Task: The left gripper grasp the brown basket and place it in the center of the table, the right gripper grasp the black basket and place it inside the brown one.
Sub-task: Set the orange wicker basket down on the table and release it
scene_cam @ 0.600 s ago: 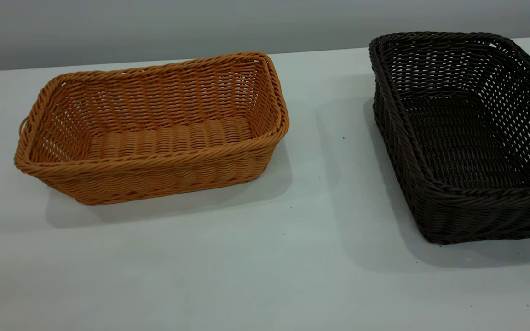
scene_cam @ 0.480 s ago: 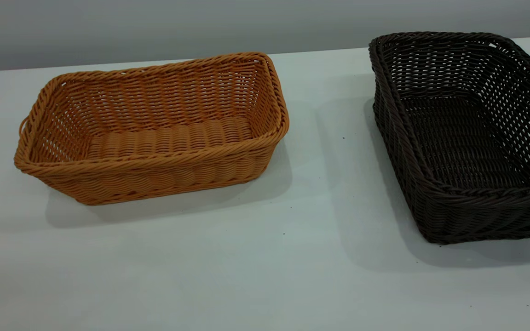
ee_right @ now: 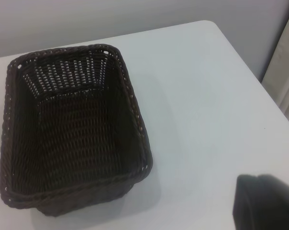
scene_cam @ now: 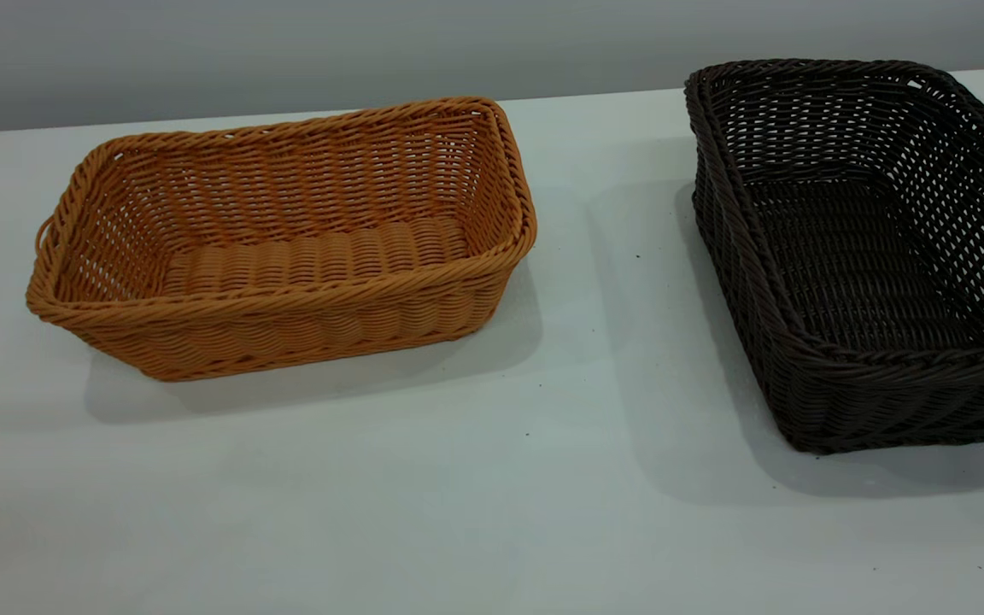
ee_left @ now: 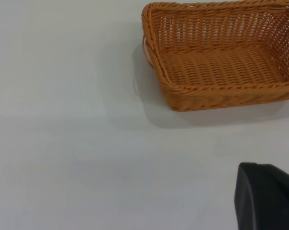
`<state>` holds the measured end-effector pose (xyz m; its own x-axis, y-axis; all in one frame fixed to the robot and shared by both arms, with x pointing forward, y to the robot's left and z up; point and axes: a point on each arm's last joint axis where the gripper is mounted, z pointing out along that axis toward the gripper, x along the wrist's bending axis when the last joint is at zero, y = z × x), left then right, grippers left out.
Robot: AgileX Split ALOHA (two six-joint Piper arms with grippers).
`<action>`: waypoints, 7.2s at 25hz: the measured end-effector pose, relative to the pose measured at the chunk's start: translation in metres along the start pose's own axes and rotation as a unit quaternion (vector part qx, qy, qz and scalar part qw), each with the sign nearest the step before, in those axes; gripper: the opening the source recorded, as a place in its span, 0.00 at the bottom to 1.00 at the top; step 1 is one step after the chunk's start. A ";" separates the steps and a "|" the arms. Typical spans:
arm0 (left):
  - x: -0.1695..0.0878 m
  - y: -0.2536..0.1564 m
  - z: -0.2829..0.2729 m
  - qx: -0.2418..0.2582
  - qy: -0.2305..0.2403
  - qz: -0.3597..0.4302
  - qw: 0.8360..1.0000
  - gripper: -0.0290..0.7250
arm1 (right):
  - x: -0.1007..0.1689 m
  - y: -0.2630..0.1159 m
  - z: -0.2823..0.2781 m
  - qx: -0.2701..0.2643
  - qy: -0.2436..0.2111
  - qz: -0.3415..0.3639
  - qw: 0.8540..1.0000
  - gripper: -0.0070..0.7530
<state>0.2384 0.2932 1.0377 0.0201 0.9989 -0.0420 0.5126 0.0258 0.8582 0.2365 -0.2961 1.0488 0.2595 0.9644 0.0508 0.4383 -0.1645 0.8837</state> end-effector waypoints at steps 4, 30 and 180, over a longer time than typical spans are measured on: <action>0.000 0.000 0.000 0.000 0.000 0.000 1.000 0.04 | 0.000 0.000 0.000 0.000 0.000 0.000 1.000 0.01; 0.000 0.000 0.000 -0.001 0.000 0.000 1.000 0.04 | 0.000 0.000 0.000 0.000 0.001 0.000 1.000 0.01; -0.167 -0.007 0.334 0.216 -0.319 0.628 0.676 0.17 | 0.039 0.118 0.102 0.153 0.179 -0.051 0.971 0.55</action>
<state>0.5181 0.1137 0.8674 0.9679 -0.0011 0.2512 -0.0526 -0.9787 0.1983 0.3857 -0.2989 1.1078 -0.0892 0.9801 0.1772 0.6949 -0.0663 0.7160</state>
